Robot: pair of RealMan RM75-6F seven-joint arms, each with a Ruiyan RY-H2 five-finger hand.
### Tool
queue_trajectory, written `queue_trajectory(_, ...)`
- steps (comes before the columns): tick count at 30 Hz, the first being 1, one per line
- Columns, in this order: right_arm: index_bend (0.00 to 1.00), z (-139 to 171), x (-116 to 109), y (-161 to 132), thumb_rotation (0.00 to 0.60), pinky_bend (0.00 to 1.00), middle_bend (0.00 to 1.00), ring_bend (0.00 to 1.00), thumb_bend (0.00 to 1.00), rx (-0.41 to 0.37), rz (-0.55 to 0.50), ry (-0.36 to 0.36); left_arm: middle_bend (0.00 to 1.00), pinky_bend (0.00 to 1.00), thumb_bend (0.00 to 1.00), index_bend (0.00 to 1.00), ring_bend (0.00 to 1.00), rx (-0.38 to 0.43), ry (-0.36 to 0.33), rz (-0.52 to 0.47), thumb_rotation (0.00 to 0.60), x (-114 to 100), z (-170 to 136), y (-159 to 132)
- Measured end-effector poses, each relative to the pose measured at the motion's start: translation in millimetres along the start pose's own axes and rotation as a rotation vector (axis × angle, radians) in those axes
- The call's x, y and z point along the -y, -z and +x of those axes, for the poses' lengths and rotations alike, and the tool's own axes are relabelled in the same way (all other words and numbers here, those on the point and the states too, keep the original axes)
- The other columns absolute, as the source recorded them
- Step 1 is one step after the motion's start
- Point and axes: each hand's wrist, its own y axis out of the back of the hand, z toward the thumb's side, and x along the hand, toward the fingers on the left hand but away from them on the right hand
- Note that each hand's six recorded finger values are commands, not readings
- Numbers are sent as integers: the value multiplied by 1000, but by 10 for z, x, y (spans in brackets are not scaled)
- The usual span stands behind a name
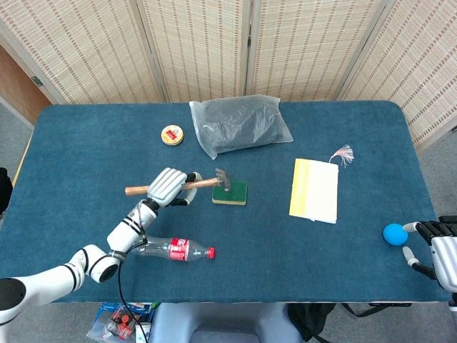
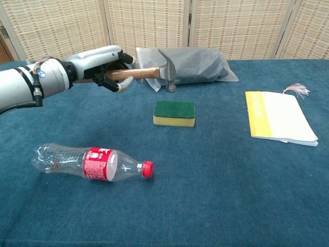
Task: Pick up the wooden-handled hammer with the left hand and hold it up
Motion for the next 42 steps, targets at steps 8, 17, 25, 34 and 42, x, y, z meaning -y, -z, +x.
queue_trajectory(8, 369, 16, -12, 36, 600, 295, 385, 297, 322, 10, 0, 2, 866, 1000, 608, 700, 919, -3, -18, 116, 600, 166, 166, -20)
queue_trajectory(17, 370, 30, -6, 63, 600, 295, 386, 297, 322, 17, -2, 3, 868, 1000, 608, 703, 918, 8, 24, 260, 600, 364, 213, 19)
queue_trajectory(25, 370, 43, -5, 62, 600, 295, 385, 297, 322, 15, -5, 6, 868, 1000, 608, 703, 914, 15, -10, 170, 600, 251, 174, -19)
queue_trajectory(34, 370, 51, -1, 68, 600, 295, 385, 297, 322, 19, -3, 5, 868, 998, 608, 703, 909, 0, 4, 187, 600, 247, 133, 35)
queue_trajectory(42, 370, 68, -24, 75, 600, 295, 385, 297, 322, 23, -2, 11, 868, 998, 608, 703, 906, -5, 23, 201, 600, 336, 147, 28)
